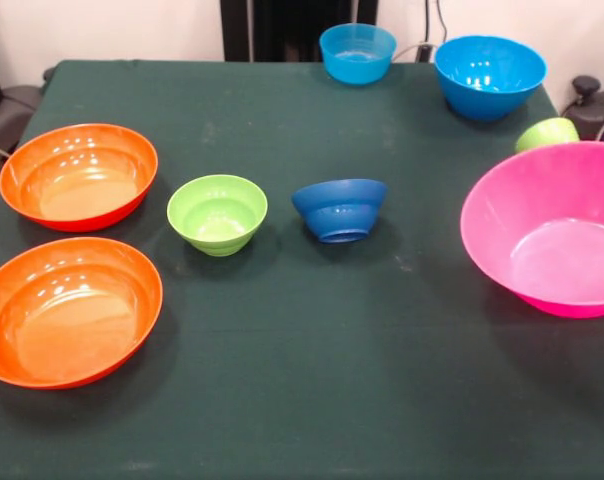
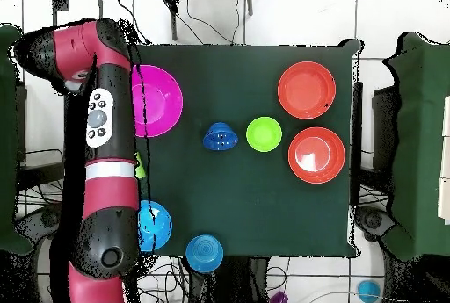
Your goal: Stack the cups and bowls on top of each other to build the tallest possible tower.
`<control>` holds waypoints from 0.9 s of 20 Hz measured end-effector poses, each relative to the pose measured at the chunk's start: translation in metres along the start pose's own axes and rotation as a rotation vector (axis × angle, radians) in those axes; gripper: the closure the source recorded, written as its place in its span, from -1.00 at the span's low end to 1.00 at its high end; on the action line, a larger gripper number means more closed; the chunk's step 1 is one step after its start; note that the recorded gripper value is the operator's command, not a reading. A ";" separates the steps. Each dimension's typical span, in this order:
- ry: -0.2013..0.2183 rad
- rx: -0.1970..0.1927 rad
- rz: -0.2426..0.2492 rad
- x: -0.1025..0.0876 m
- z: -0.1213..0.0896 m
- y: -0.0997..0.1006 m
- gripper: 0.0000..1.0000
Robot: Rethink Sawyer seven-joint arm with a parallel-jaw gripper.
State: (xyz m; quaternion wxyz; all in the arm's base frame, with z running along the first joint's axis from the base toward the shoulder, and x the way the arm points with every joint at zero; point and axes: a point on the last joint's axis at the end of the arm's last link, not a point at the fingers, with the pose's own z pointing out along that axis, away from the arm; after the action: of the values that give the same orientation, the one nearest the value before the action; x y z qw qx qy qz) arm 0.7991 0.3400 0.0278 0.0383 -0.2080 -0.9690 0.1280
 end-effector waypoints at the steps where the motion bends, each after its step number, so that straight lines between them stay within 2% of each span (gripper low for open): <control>1: 0.002 0.004 0.003 0.002 0.001 0.000 1.00; 5: -0.008 0.032 0.024 0.011 0.001 -0.005 1.00; 12: -0.044 0.045 0.059 0.017 -0.013 -0.015 1.00; 16: -0.072 0.017 0.102 0.015 -0.026 -0.030 1.00; 17: -0.092 -0.001 0.135 0.012 -0.031 -0.044 1.00; 18: -0.100 -0.006 0.146 0.012 -0.033 -0.050 1.00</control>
State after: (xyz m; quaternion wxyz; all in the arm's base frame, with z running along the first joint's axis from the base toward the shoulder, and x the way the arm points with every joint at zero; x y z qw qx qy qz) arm 0.7732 0.3086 0.0725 -0.0202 -0.2718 -0.9522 0.1378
